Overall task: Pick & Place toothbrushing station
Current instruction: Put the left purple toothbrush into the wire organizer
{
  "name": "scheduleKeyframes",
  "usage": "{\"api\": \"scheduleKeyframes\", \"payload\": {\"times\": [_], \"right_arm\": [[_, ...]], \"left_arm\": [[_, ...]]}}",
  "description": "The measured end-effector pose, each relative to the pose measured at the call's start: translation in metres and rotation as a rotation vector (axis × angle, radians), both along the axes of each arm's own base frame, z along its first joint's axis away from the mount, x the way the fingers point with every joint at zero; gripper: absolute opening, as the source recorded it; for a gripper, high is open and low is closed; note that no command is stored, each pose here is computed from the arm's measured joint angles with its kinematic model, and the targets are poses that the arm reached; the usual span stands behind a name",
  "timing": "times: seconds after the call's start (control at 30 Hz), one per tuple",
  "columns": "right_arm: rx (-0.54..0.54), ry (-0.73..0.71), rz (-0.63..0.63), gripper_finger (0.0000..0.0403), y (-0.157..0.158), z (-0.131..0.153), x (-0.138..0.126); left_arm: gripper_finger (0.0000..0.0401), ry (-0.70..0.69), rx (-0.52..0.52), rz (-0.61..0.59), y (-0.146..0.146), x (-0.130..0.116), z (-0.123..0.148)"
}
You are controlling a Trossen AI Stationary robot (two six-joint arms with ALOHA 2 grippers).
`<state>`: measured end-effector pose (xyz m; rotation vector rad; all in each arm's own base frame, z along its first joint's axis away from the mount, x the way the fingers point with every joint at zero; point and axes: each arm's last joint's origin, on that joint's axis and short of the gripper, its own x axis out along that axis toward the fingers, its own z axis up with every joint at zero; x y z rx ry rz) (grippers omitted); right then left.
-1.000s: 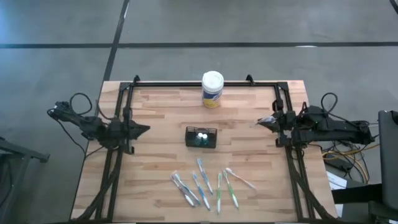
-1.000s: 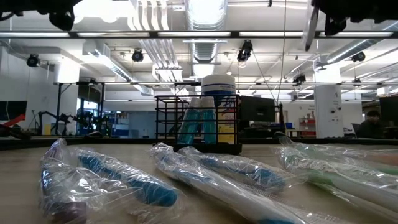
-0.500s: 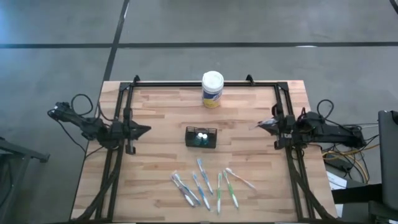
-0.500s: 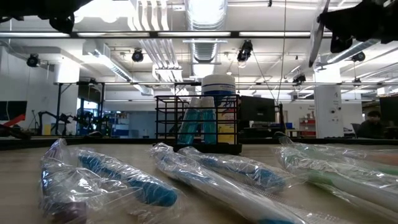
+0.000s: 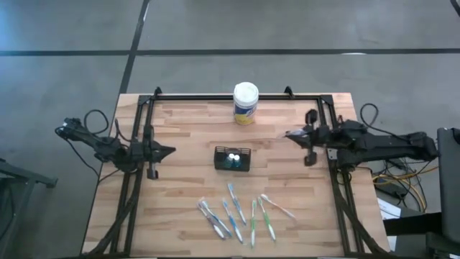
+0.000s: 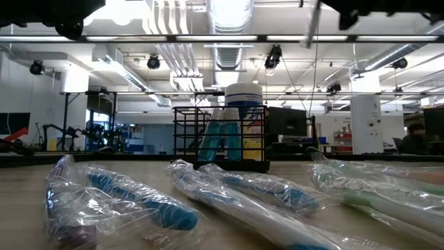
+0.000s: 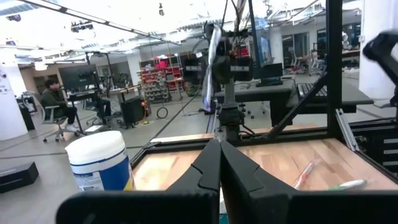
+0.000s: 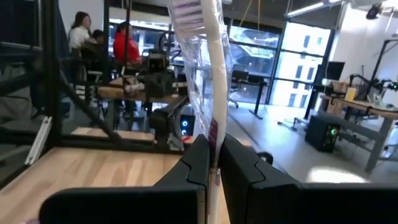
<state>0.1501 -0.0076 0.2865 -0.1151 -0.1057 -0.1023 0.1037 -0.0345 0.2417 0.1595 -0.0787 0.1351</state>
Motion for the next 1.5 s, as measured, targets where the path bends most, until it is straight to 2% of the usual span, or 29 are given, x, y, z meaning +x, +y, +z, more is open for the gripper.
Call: {"api": "scheduleKeyframes", "payload": {"times": [0.23, 0.4, 0.63, 0.97, 1.5], "right_arm": [[-0.046, 0.083, 0.002, 0.0013, -0.004, 0.003, 0.069], [0.006, 0.083, 0.012, 0.0013, -0.018, -0.013, 0.098], [0.103, 0.164, 0.050, 0.0013, -0.020, -0.038, 0.116], [0.164, 0.255, 0.067, 0.0013, -0.015, -0.064, 0.122], [0.202, 0.339, 0.047, 0.0013, -0.017, -0.103, 0.141]], "left_arm": [[0.0005, 0.006, 0.003, 0.000, 0.000, 0.000, -0.002], [0.0005, 0.010, 0.004, 0.000, 0.000, 0.000, -0.002], [0.0005, 0.010, 0.001, 0.000, 0.000, 0.000, -0.002], [0.0005, 0.010, 0.000, -0.001, 0.000, 0.000, -0.002], [0.0005, 0.009, 0.000, -0.001, 0.000, 0.000, -0.002]]}}
